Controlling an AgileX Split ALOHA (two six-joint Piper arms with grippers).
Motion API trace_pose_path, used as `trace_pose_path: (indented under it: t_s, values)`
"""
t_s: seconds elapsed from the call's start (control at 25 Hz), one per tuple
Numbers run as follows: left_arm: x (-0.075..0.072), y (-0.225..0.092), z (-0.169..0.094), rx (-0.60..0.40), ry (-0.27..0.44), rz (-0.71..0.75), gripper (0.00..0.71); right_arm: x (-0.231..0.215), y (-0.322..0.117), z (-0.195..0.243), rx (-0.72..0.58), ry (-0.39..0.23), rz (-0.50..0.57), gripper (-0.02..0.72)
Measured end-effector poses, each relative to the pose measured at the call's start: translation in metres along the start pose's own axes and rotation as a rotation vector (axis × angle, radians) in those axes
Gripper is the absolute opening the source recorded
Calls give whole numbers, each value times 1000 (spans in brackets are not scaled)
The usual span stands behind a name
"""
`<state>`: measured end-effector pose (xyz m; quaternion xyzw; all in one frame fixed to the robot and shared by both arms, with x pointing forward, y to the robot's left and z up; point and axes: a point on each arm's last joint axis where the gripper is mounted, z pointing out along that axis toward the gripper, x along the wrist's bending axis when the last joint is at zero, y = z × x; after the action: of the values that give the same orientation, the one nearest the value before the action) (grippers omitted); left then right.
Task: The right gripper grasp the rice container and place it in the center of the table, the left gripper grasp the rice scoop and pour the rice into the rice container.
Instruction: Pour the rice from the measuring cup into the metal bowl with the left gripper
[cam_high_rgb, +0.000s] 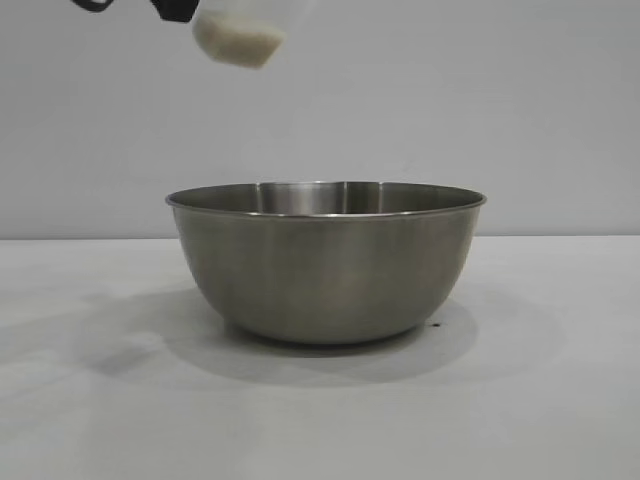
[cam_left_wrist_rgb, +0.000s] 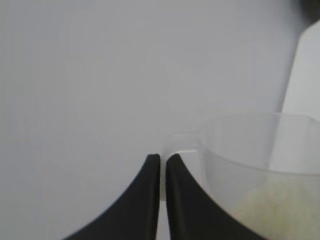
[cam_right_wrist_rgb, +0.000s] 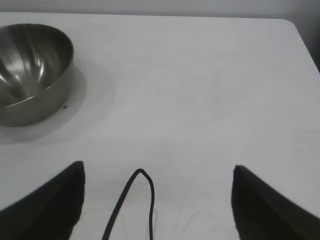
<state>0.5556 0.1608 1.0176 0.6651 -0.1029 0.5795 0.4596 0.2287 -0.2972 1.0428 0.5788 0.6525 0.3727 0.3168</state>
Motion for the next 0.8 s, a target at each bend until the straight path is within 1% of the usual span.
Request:
trace_pose_path:
  t_s: [0.16, 0.24, 0.44, 0.56, 0.8]
  values:
    - [-6, 2, 0, -21, -69, 127, 0, 0, 0, 0, 0, 0, 0, 559]
    - [-8, 3, 0, -37, -91, 196, 0, 0, 0, 0, 0, 0, 0, 559]
    - [-12, 4, -1, -68, -127, 317, 0, 0, 0, 0, 0, 0, 0, 559]
    - [-15, 6, -1, -94, -152, 414, 0, 0, 0, 0, 0, 0, 0, 559]
    - [-23, 1, 0, -113, -178, 601, 0, 0, 0, 0, 0, 0, 0, 559]
